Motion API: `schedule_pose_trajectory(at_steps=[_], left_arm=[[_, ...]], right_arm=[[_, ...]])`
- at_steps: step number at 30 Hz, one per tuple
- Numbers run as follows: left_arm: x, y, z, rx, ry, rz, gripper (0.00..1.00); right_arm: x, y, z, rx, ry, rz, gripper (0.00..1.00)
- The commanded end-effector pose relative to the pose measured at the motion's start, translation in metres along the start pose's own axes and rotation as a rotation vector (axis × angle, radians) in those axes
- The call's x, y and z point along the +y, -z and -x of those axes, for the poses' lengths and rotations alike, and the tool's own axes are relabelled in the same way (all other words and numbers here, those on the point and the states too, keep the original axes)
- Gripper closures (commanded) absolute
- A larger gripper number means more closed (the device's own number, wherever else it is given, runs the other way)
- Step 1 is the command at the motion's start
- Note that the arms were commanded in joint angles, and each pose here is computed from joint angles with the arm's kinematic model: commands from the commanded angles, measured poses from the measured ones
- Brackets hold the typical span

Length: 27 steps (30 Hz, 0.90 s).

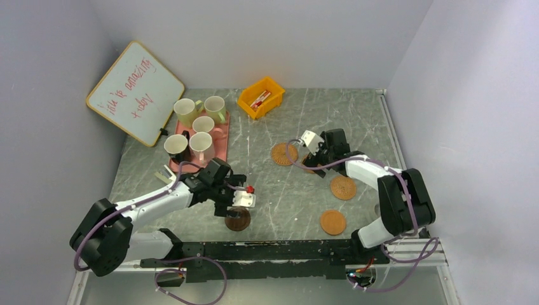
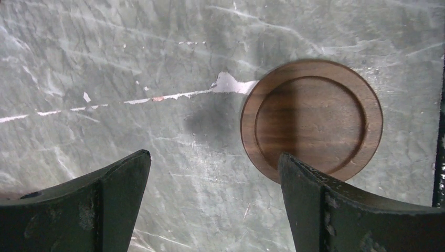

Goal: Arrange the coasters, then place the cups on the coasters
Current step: Move the coaster to the center of the board.

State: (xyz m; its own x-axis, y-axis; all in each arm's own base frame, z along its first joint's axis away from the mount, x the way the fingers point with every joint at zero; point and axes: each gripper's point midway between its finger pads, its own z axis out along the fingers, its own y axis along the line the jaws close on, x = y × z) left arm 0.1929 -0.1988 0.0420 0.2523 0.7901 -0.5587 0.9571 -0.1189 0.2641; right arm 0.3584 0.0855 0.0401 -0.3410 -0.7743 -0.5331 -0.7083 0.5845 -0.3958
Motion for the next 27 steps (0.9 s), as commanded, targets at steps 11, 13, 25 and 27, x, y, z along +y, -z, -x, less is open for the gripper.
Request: schedule_pose_trajectory(at_steps=[11,13,25,27], left_arm=[[-0.005,-0.004,0.024,0.042,-0.112,-0.030,0.04],[-0.006,-0.008,0.024,0.046,-0.117,-0.019,0.03],[-0.008,-0.048,0.036,0.101,-0.159,0.025,0.04],[-0.004,-0.056,0.044,0.098,-0.156,0.045,0.04]], right_arm=[[0.074,0.058,-0.033,0.029,0.236,0.256,0.00],[0.069,0.068,-0.019,-0.026,0.230,0.229,0.00],[0.023,0.115,-0.034,-0.007,0.241,0.039,0.00],[0.021,0.115,-0.045,0.006,0.224,0.026,0.00]])
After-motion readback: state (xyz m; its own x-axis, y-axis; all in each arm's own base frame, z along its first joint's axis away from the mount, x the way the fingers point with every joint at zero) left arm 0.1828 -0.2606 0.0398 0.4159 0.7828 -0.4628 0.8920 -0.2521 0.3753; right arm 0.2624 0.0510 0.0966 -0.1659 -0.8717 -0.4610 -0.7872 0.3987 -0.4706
